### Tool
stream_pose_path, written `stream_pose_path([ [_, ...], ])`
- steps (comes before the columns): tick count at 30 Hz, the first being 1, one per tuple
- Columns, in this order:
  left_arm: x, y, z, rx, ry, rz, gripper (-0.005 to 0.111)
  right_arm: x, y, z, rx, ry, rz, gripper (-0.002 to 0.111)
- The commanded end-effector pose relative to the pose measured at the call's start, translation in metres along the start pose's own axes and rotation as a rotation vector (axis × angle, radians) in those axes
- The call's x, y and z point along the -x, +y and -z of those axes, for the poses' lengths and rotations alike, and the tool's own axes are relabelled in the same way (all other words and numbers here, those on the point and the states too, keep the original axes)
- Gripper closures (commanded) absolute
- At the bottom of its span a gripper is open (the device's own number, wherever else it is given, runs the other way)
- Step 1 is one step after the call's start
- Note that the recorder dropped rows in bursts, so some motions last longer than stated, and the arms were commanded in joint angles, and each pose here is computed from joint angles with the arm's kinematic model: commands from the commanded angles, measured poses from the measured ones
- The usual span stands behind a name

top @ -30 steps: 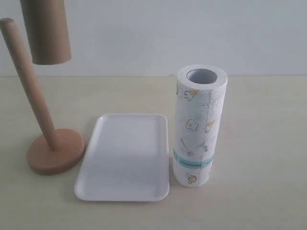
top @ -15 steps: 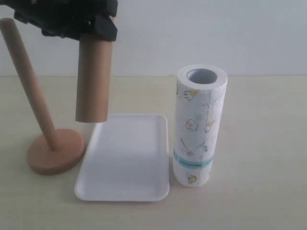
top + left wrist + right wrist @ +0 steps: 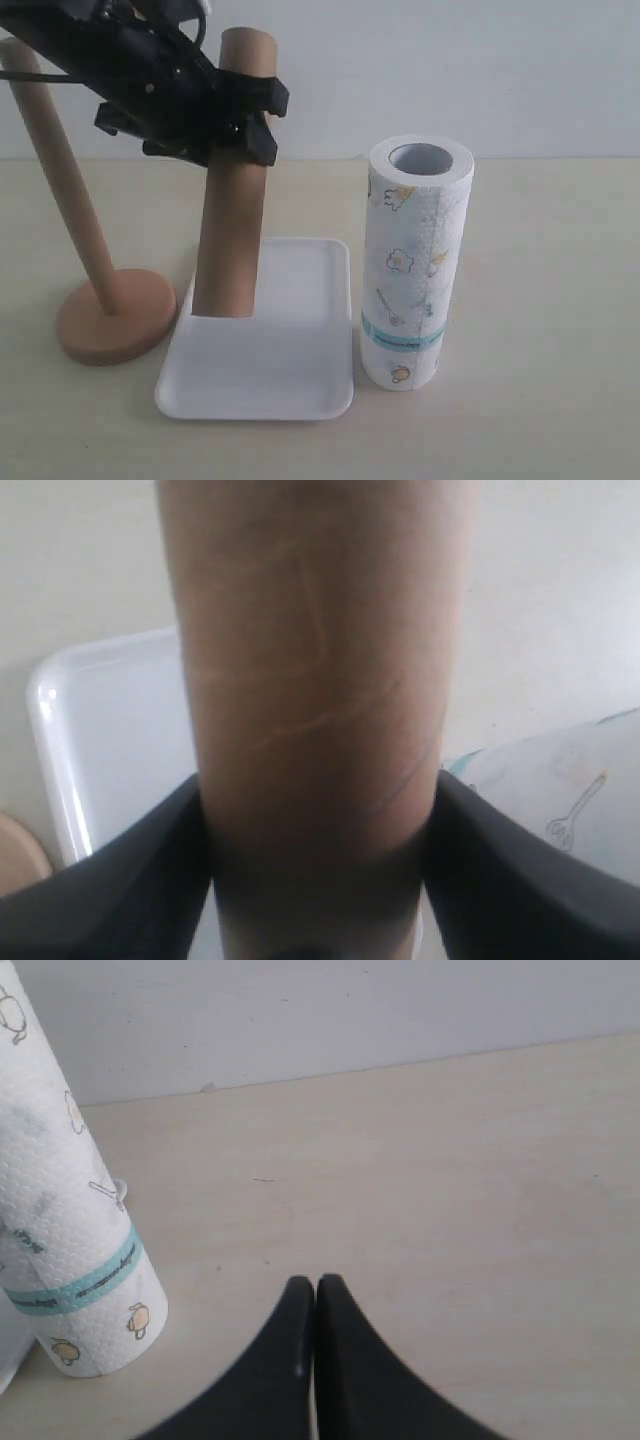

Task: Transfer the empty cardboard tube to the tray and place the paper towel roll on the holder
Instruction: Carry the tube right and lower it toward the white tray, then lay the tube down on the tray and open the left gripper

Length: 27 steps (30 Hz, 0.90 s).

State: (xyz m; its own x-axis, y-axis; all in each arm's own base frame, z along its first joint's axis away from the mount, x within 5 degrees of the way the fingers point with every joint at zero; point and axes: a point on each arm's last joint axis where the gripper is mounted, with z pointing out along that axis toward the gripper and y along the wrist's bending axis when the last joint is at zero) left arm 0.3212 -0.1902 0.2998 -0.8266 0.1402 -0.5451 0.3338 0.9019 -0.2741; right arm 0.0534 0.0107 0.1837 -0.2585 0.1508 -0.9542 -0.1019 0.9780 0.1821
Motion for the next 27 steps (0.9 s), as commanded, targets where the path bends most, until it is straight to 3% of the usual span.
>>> stream_pose_path([
  [1, -0.004, -0.005, -0.022, -0.003, 0.044, 0.007, 0.103, 0.001, 0.0, 0.0, -0.002, -0.015, 0.008, 0.108],
  [15, -0.029, 0.012, -0.117, 0.065, 0.177, 0.058, 0.103, 0.001, 0.0, 0.0, -0.002, -0.015, 0.008, 0.108],
  [24, -0.033, 0.014, -0.124, 0.077, 0.199, 0.088, 0.102, 0.001, 0.0, 0.0, -0.002, -0.015, 0.008, 0.108],
  [27, -0.034, 0.016, -0.123, 0.091, 0.21, 0.075, 0.083, 0.001, 0.0, 0.0, -0.002, -0.015, 0.008, 0.108],
])
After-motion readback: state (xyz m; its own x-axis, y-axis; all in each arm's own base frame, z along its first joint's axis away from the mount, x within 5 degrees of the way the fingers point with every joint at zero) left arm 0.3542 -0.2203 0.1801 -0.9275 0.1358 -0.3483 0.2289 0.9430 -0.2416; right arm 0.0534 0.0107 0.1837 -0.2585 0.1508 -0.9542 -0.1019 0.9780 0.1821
